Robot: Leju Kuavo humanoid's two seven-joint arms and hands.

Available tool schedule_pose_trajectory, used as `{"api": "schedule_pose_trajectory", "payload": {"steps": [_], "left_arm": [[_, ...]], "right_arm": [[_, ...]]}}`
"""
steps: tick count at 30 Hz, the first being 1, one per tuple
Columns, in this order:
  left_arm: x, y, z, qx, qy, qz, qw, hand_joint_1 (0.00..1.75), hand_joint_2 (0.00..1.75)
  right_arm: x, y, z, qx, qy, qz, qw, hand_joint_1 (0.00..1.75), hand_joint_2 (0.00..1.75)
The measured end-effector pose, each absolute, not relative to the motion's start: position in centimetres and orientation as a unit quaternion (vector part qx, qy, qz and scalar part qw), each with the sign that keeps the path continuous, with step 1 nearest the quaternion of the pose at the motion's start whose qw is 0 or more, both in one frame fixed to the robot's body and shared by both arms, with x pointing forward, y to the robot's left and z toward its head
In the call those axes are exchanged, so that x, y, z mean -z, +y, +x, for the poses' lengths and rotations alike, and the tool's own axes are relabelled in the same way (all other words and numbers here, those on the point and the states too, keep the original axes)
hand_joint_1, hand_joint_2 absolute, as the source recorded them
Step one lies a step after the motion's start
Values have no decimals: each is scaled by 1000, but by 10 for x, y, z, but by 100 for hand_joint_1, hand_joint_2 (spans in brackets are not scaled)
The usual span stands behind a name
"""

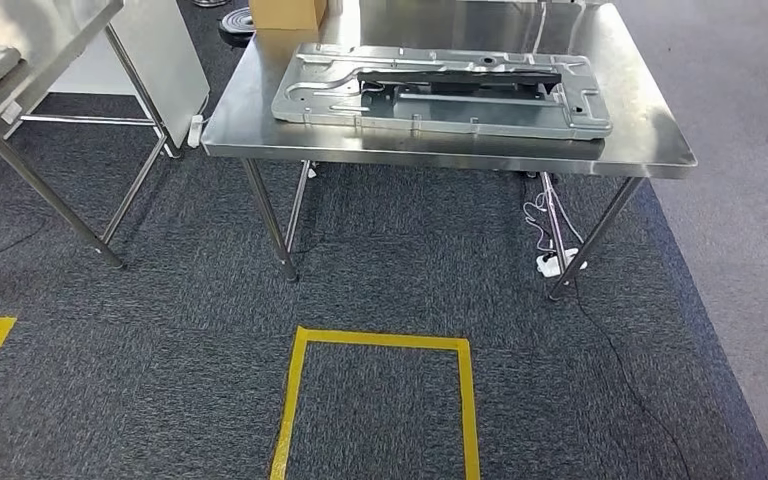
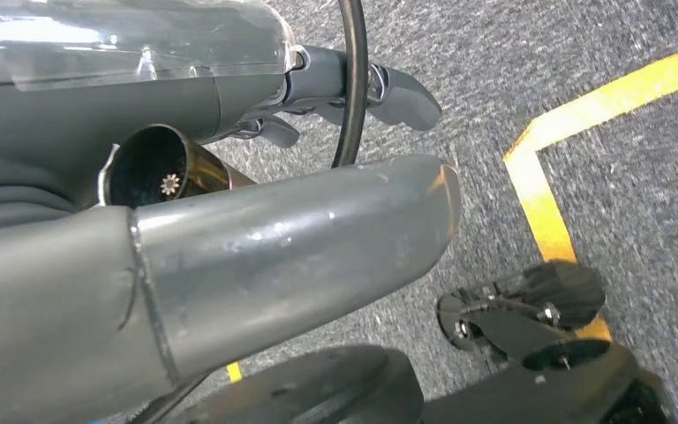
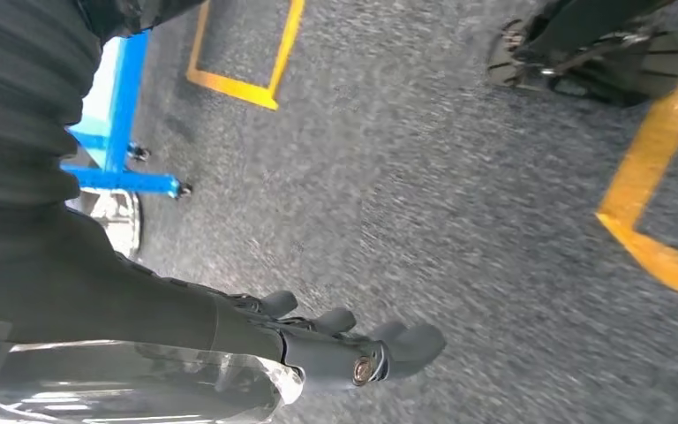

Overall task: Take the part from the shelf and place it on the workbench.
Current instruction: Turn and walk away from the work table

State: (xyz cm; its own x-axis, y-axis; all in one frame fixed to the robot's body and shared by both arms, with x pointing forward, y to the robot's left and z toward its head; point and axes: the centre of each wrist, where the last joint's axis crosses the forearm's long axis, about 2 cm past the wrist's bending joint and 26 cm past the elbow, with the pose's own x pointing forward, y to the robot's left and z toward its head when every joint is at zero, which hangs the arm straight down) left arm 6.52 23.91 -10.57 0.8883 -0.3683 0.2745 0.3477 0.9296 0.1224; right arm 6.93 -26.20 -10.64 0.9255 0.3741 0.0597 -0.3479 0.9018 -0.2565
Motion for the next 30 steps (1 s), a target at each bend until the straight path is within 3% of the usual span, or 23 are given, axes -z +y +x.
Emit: {"api": "schedule_pose_trajectory", "payload": {"steps": [2,30], "left_arm": [[106,239,62,185,-144,35,971,0,0],[106,239,63,193,-145,37,970,0,0]], "right_arm": [[107,-260,67,-180,-41,-114,976,0,0],[107,-246,60,-158,-26,-93,983,0,0]]}}
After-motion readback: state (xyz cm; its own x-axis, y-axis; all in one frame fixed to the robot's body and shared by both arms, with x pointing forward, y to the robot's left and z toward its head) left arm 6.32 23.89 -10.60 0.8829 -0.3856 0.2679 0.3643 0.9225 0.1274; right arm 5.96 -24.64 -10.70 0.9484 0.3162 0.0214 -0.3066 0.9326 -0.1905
